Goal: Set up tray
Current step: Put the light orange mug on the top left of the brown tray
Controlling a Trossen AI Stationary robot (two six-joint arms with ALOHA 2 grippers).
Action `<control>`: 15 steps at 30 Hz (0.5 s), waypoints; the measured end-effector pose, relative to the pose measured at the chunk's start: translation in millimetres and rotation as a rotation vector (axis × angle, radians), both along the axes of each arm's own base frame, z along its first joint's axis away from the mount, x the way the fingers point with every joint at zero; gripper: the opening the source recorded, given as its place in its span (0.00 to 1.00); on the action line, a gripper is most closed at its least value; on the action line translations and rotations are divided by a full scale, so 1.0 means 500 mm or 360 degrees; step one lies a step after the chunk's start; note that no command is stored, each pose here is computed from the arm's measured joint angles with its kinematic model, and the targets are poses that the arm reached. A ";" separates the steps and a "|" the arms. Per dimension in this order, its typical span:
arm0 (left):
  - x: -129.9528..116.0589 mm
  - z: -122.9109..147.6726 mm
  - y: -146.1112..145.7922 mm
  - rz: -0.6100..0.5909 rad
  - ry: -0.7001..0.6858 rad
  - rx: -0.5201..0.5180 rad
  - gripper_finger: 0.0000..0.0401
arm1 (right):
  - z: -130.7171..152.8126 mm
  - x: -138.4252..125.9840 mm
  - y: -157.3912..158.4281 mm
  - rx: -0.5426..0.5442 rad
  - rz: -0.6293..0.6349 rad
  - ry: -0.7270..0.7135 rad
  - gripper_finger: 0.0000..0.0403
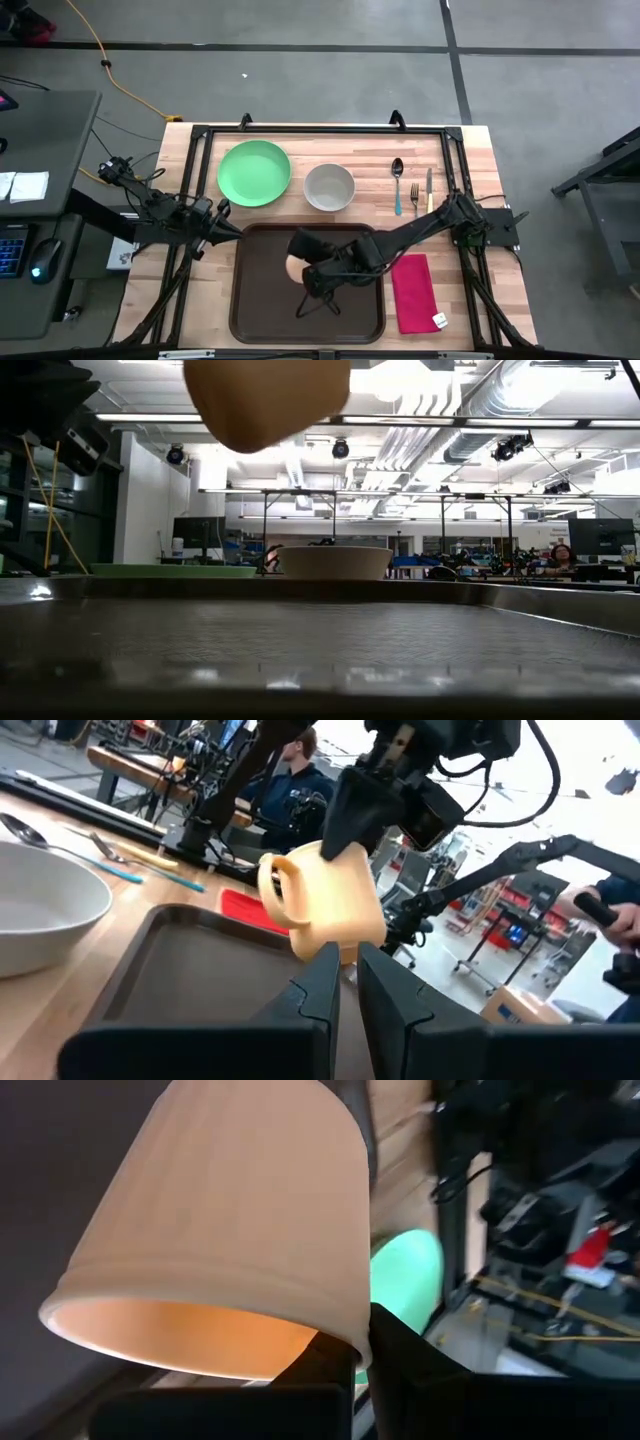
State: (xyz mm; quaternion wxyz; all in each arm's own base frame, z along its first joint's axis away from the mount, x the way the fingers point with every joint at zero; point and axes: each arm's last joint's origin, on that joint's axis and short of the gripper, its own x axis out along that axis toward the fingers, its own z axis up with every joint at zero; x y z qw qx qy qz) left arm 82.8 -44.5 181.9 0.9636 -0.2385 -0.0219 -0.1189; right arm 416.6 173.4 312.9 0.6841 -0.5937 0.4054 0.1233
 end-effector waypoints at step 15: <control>-0.001 0.011 0.001 -0.0032 -0.0039 -0.0202 0.18 | 0.024 0.017 0.029 -0.0215 0.0227 -0.0195 0.00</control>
